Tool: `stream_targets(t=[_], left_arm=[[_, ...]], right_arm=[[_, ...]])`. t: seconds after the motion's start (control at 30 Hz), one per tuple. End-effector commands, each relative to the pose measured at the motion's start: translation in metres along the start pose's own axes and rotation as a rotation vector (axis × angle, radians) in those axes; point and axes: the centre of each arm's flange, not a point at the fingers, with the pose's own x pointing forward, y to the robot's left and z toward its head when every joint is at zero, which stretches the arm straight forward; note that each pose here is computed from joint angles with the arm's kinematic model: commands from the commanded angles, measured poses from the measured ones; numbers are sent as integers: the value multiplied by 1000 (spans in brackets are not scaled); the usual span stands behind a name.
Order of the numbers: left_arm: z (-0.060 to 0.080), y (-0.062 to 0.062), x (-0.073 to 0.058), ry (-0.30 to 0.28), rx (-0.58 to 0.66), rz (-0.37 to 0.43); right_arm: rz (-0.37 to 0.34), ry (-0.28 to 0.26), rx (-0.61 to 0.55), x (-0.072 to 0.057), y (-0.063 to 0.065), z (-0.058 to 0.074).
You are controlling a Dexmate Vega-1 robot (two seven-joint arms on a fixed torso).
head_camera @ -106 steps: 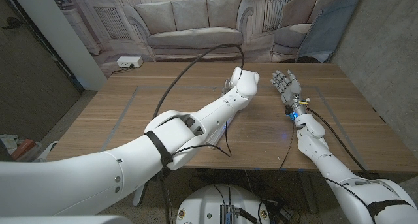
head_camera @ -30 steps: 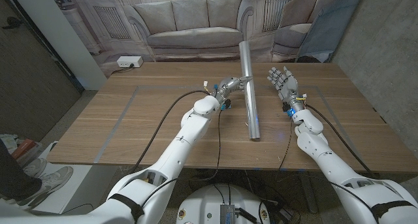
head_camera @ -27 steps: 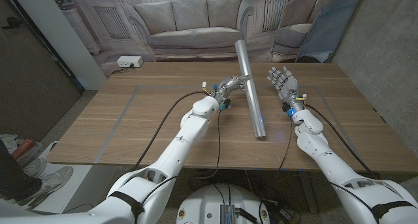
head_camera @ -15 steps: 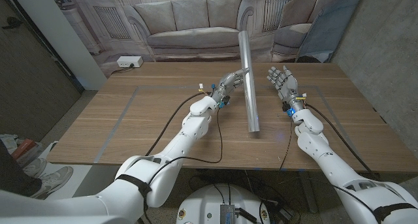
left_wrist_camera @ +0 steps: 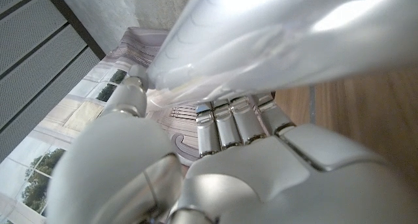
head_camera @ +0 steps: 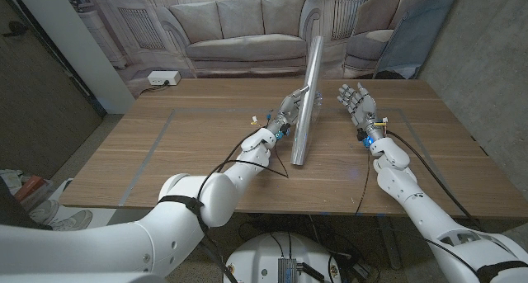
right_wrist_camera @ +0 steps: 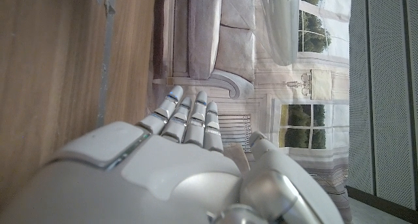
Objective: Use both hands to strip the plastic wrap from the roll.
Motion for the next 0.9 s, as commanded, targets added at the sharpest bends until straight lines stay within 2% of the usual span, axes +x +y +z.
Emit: stream_targets(t=[0.03, 0.1, 0.17, 0.2, 0.27, 0.47, 0.67, 0.9], left_arm=[[-17, -20, -3, -57, -205, 5], [-14, -20, 1, -47, -212, -15], [-14, -25, -1, -68, -251, 46], [-13, -25, 2, -71, -274, 10], [-10, -29, 1, -91, -268, 49], [-11, -38, 6, -104, -385, 38], [-18, -50, 6, -104, -528, 55], [-27, -51, 7, -96, -566, 74]], right_arm=[[5, 3, -9, -1, 2, 3], [6, 5, -8, 0, 2, 4], [6, 6, -10, 0, 3, 3], [8, 6, -9, 0, 3, 3], [8, 6, -10, 1, 3, 3], [10, 9, -11, 2, 5, 3], [9, 12, -13, 3, 5, 2], [10, 14, -16, 5, 7, 2]])
